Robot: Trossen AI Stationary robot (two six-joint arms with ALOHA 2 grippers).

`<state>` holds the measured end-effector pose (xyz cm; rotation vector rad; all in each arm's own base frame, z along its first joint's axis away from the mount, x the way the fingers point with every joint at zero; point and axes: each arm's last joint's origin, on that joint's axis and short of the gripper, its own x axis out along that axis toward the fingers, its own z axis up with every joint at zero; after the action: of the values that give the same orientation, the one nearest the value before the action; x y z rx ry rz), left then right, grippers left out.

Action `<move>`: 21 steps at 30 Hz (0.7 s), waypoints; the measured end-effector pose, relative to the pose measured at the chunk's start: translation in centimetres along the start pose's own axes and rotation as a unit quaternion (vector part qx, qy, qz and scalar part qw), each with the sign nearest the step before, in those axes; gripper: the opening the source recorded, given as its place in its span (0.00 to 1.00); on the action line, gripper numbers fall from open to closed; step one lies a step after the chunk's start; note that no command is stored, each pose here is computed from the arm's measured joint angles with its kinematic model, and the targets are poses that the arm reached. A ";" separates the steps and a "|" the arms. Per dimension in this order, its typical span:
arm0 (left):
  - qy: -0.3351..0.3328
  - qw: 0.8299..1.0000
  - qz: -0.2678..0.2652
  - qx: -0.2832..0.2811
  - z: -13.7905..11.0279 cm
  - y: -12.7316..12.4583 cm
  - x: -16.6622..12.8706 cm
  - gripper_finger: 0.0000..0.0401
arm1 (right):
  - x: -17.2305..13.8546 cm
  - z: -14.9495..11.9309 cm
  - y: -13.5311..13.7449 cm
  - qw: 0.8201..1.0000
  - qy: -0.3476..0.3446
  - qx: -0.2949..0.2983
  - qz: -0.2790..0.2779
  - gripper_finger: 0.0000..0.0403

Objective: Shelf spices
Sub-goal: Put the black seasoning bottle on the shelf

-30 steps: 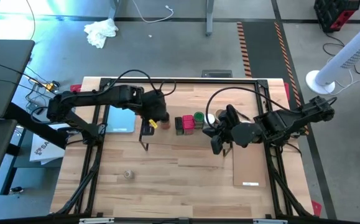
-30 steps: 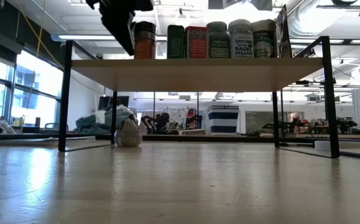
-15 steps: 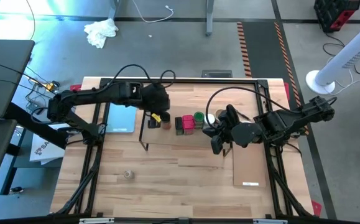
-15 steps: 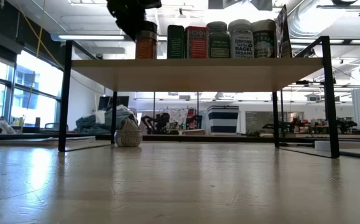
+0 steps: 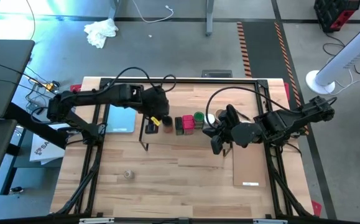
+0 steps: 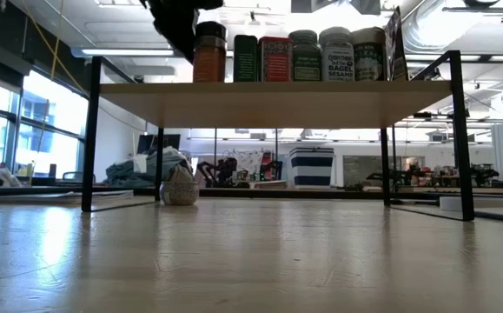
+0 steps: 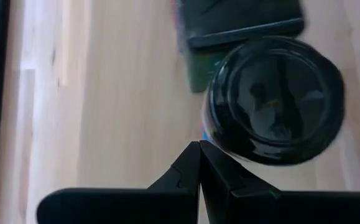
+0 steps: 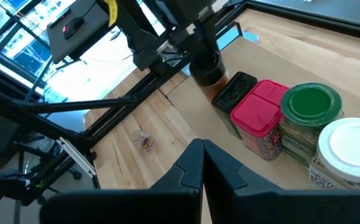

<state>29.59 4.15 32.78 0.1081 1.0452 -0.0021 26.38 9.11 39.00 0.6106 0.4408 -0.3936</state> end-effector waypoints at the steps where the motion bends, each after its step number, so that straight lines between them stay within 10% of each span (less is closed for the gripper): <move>1: -0.002 1.000 -0.004 0.001 0.1 -0.2 0.0 0.00 | 0.0 0.0 0.0 1.000 0.000 -0.001 0.000 0.00; 12: 0.008 0.999 0.047 -0.015 -0.4 -0.4 -1.1 0.00 | 0.0 0.0 0.0 1.000 0.000 0.008 0.000 0.00; 21: 0.038 0.996 -0.058 -0.054 -1.0 -3.5 -1.7 0.00 | 0.0 0.0 0.0 1.000 0.001 0.007 0.000 0.00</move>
<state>27.68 0.64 33.49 -0.0514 1.1243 -0.0478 26.37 9.11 38.99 0.6241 0.4399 -0.3965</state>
